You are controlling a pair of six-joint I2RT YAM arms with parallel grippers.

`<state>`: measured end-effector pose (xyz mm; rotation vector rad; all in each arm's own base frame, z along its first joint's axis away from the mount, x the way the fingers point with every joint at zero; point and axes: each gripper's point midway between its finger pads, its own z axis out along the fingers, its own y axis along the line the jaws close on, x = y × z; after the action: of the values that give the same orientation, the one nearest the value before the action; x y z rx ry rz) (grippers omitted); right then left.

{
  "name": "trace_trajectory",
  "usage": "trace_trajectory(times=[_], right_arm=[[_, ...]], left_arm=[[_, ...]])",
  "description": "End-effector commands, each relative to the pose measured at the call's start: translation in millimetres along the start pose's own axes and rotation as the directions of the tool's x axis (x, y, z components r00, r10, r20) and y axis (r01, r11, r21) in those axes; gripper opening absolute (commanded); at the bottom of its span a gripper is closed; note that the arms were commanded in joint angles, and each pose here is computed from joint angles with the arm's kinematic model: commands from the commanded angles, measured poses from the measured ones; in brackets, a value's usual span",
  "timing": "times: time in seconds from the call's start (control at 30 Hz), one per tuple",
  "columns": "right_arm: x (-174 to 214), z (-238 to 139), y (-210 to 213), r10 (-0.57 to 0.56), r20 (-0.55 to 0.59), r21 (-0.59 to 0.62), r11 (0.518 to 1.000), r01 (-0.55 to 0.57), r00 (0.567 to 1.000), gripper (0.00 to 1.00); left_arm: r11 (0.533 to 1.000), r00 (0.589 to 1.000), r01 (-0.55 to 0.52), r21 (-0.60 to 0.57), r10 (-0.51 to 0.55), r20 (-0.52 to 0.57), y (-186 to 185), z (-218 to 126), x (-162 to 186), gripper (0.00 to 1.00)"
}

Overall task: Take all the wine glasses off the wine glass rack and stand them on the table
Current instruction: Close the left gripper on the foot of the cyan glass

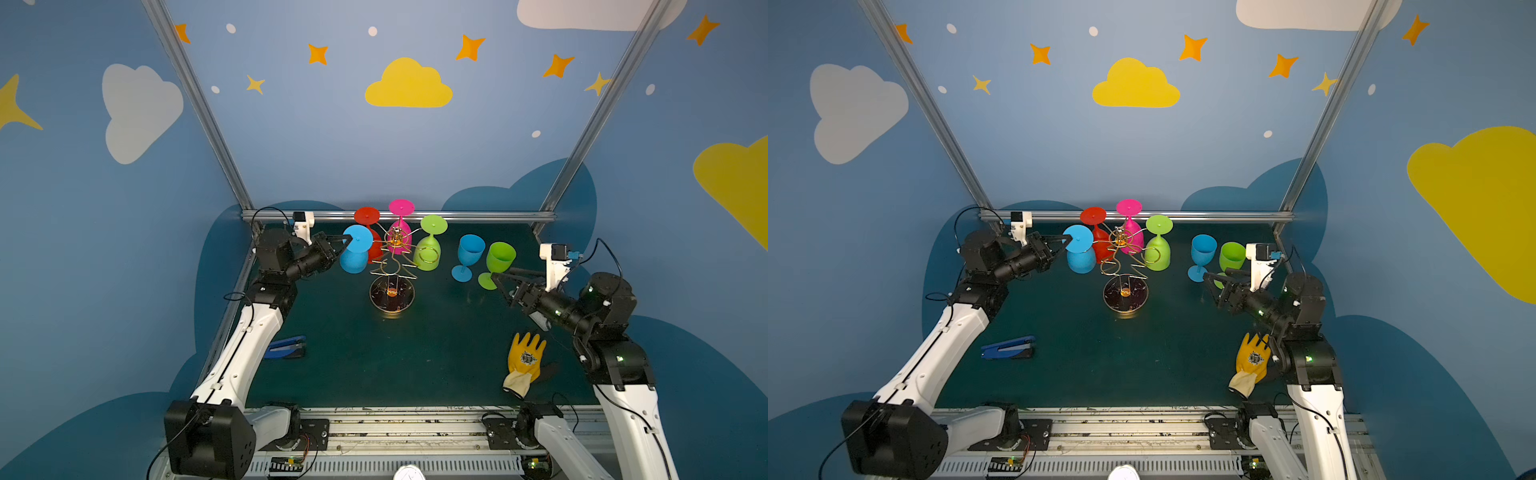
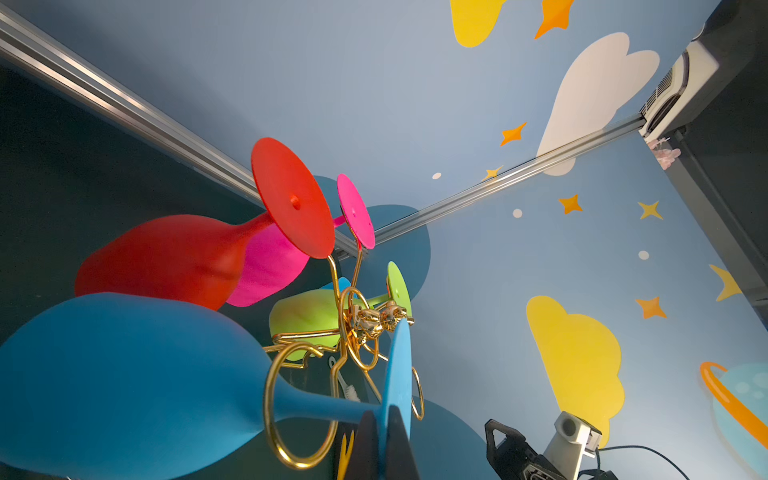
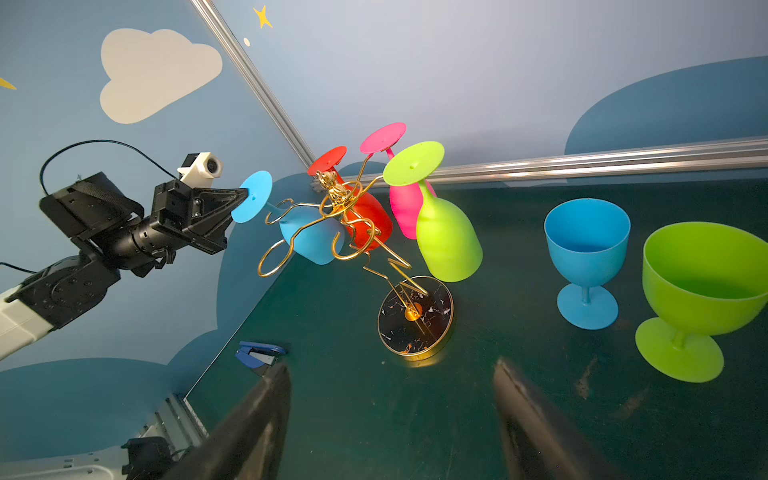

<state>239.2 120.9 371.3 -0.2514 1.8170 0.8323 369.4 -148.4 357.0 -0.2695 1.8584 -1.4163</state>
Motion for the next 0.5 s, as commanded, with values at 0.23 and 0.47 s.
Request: trace_trajectory(times=[0.23, 0.47], right_arm=[[-16.2, -6.4, 14.5, -0.034, 0.045, -0.035, 0.999, 0.036, 0.998, 0.76], [-16.4, -6.0, 14.3, -0.034, 0.045, -0.034, 0.999, 0.036, 0.998, 0.76]], left_arm=[[0.999, 0.999, -0.047, 0.023, 0.047, -0.023, -11.8, 13.2, -2.1, 0.03], [0.999, 0.998, -0.048, 0.013, 0.049, -0.047, -8.1, 23.8, 1.3, 0.03]])
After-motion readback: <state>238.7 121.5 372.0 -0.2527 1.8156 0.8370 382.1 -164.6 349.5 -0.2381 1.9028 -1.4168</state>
